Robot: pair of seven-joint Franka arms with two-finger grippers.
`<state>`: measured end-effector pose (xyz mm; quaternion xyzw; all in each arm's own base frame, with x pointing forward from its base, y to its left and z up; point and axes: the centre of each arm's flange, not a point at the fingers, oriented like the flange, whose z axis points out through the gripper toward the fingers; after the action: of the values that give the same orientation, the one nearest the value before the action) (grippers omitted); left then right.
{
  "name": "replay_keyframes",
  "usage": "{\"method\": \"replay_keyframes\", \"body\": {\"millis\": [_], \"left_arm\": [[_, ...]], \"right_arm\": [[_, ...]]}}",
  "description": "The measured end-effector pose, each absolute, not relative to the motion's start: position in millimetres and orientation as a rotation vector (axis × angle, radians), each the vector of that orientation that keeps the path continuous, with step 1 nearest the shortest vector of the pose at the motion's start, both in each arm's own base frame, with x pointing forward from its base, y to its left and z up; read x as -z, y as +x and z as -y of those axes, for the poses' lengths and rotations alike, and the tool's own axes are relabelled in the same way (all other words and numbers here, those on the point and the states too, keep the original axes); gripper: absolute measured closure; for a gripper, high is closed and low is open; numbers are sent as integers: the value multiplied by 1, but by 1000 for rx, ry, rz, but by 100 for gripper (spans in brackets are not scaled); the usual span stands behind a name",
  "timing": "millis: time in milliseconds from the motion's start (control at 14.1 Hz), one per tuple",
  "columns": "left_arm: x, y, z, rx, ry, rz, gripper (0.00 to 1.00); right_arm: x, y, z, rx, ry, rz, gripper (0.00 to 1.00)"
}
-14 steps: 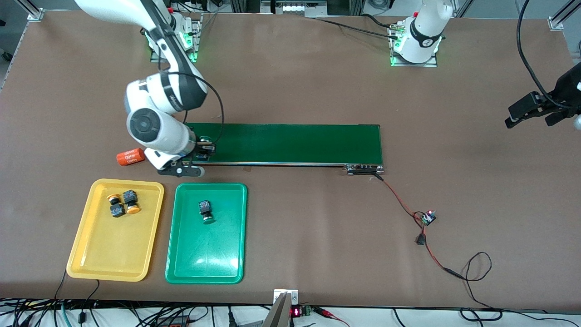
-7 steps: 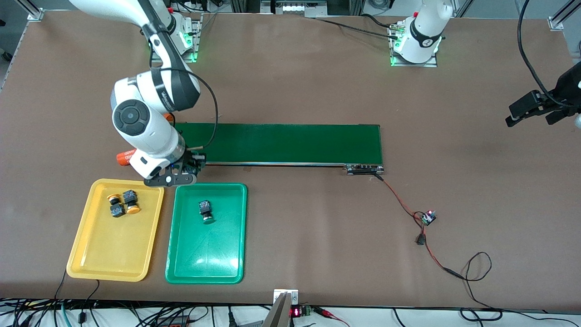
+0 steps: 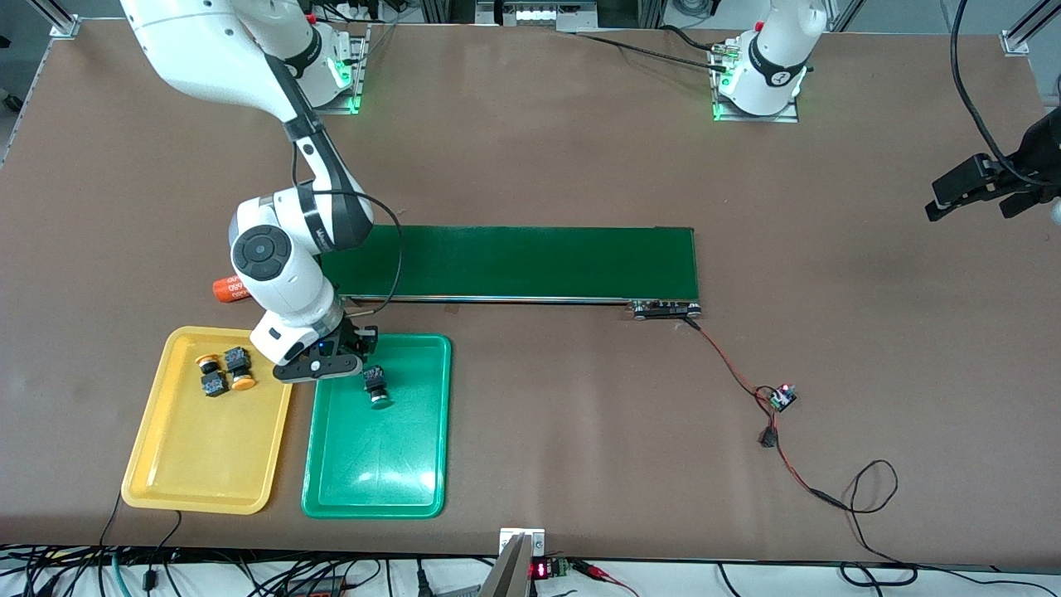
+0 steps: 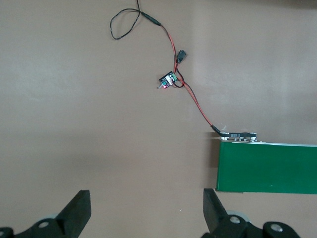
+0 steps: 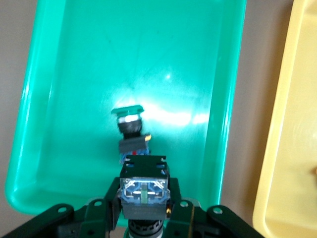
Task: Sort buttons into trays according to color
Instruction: 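Carry the green button over the green tray with the right gripper, then lower the green button into the green tray and open the right gripper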
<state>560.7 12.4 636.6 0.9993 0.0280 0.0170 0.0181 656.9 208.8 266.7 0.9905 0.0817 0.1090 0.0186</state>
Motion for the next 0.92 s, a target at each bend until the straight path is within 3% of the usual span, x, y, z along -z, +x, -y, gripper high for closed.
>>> {"method": "replay_keyframes", "body": {"millis": [495, 778, 920], "left_arm": [[-636, 558, -16, -20, 3104, -98, 0], [-636, 558, -16, -20, 3104, -98, 0], [-636, 558, -16, -20, 3104, -100, 0]], "right_arm": [[-246, 670, -202, -552, 3018, -357, 59], [-234, 674, -191, -590, 2984, -410, 59], [-234, 674, -192, -592, 2981, -421, 47]]}}
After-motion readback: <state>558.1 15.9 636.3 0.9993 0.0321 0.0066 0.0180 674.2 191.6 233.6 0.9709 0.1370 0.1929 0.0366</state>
